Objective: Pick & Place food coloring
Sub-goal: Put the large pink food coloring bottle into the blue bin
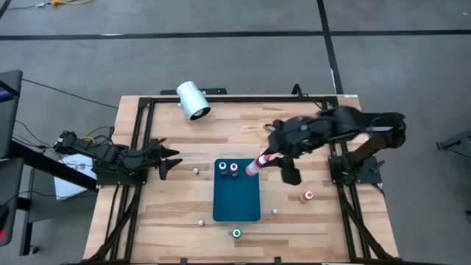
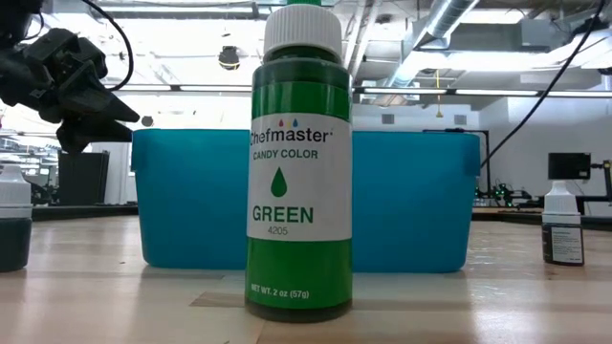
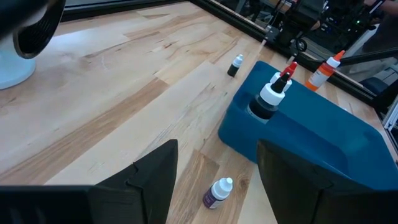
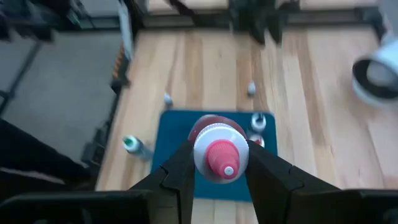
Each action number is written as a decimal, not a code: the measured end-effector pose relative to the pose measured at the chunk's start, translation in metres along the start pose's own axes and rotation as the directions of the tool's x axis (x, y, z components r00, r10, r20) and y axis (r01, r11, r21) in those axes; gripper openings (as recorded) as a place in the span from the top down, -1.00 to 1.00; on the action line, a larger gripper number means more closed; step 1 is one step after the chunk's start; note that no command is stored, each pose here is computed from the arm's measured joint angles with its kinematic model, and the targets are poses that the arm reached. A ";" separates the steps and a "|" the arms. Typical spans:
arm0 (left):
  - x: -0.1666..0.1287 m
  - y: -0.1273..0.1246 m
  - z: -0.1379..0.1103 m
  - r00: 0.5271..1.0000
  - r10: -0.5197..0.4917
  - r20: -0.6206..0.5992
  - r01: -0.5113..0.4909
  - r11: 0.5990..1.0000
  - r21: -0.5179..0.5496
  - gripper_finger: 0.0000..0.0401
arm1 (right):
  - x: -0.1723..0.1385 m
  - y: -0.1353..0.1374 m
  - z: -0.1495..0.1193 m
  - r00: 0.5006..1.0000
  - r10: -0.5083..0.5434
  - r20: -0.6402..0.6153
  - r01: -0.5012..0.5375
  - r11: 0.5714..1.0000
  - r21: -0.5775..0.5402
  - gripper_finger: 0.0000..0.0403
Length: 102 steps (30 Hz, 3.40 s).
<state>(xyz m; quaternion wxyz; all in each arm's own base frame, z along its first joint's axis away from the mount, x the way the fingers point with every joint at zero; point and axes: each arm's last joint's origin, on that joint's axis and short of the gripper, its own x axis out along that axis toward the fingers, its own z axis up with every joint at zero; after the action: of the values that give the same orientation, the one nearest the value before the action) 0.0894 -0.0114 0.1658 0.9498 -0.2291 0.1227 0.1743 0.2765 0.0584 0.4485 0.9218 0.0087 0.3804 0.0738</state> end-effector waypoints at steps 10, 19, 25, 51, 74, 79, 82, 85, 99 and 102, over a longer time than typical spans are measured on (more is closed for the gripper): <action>0.000 0.000 0.000 1.000 0.001 0.001 -0.001 1.000 0.000 -0.04 | 0.074 -0.011 -0.006 0.969 -0.041 -0.243 0.031 0.999 -0.045 0.45; 0.000 0.000 0.000 1.000 -0.001 -0.001 0.001 1.000 0.000 -0.04 | 0.120 -0.021 -0.010 0.937 -0.058 -0.345 0.028 0.995 -0.091 0.45; 0.000 0.000 0.000 1.000 -0.001 -0.001 0.001 1.000 0.004 -0.04 | 0.142 -0.024 -0.022 0.923 -0.058 -0.381 0.024 0.995 -0.095 0.45; 0.000 0.000 0.000 1.000 -0.004 -0.002 0.004 1.000 -0.025 -0.04 | 0.206 -0.056 -0.086 0.916 -0.082 -0.392 0.062 0.996 -0.062 0.44; 0.000 0.000 0.000 1.000 -0.003 -0.002 0.003 0.999 -0.037 -0.04 | 0.218 -0.061 -0.103 0.917 -0.090 -0.390 0.052 0.993 -0.105 0.34; 0.000 0.000 0.000 1.000 -0.003 -0.002 0.003 0.999 -0.044 -0.04 | 0.219 -0.064 -0.101 0.925 -0.096 -0.368 0.062 0.993 -0.101 0.27; 0.000 0.000 0.000 1.000 -0.003 -0.002 0.003 0.999 -0.045 -0.04 | 0.218 -0.067 -0.101 0.924 -0.098 -0.368 0.067 0.993 -0.097 0.23; 0.000 0.000 0.000 1.000 -0.003 -0.002 0.003 0.999 -0.045 -0.04 | 0.218 -0.069 -0.101 0.924 -0.100 -0.368 0.071 0.993 -0.093 0.20; 0.000 0.000 0.000 1.000 -0.002 -0.001 0.002 0.999 -0.044 -0.04 | 0.213 -0.069 -0.097 0.912 -0.098 -0.397 0.068 0.994 -0.089 0.17; 0.000 0.000 0.000 1.000 -0.002 -0.001 0.002 0.999 -0.044 -0.04 | 0.208 -0.069 -0.091 0.912 -0.098 -0.397 0.065 0.993 -0.096 0.19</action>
<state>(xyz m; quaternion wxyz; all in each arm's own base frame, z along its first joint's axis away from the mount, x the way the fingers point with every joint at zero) 0.0894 -0.0115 0.1659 0.9447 -0.2500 0.1191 0.1758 0.3672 0.0166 0.2334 0.8260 -0.0598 0.5581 0.0507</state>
